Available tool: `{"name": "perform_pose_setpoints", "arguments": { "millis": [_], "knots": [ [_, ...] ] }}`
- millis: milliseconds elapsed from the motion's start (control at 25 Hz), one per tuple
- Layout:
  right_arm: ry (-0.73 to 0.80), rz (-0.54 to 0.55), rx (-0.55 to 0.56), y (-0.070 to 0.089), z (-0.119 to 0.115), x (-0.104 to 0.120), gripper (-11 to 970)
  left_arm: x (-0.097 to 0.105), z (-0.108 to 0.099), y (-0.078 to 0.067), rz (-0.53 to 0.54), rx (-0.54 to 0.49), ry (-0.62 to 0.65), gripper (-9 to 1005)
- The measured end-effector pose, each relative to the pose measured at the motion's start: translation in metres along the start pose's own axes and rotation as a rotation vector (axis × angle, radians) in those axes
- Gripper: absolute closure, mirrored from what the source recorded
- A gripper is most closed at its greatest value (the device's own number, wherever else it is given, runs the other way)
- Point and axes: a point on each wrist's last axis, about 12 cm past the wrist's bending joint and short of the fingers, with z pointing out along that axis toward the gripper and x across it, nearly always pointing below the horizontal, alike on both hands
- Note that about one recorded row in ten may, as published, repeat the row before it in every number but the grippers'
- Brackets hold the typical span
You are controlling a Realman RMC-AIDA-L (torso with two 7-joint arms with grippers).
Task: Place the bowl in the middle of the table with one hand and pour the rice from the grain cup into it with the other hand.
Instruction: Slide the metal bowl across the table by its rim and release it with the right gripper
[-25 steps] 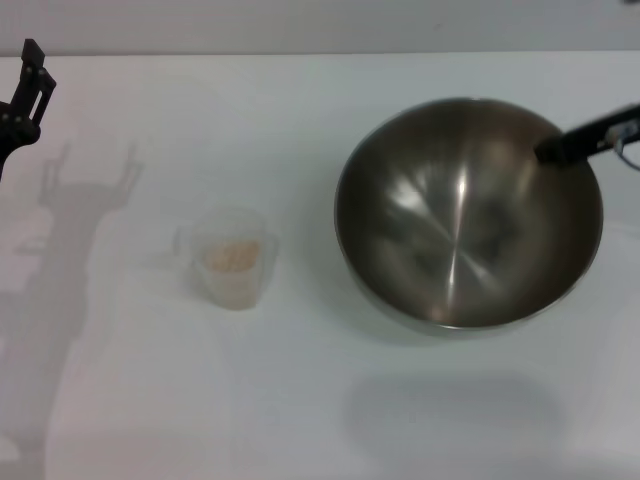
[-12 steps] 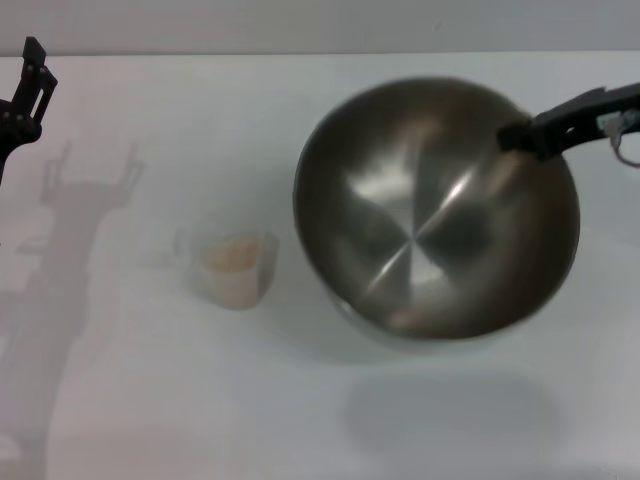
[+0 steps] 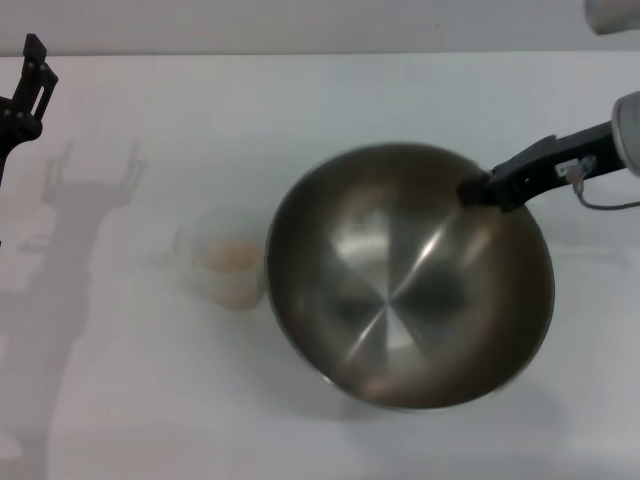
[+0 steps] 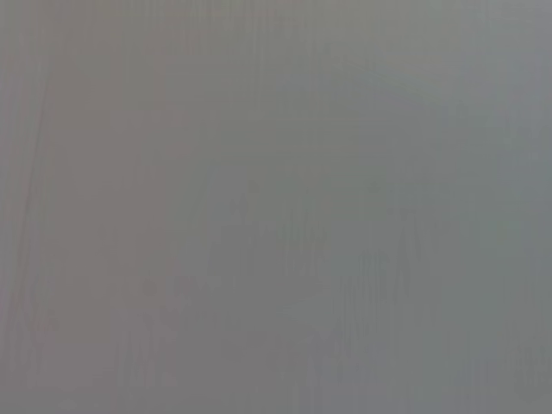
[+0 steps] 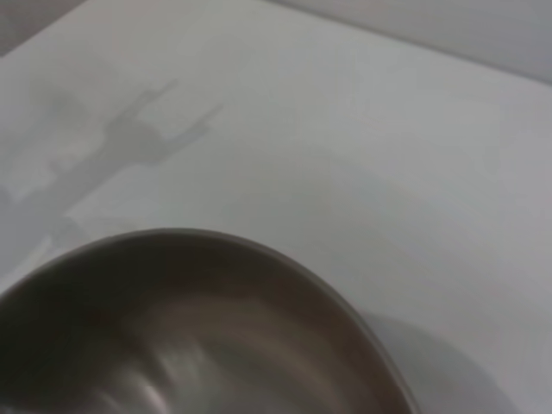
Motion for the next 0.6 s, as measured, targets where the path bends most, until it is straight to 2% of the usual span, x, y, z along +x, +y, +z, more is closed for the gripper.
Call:
{"name": "perform_pose_setpoints", "arguments": {
  "millis": [360, 600],
  "knots": [
    [0.071, -0.003, -0.043, 0.003, 0.017, 0.001, 950, 0.000, -0.001, -0.001, 0.000, 0.005, -0.004, 169],
    [0.109, -0.009, -0.032, 0.002, 0.021, 0.002, 950, 0.000, -0.001, -0.002, -0.001, 0.009, -0.003, 171]
  ]
}}
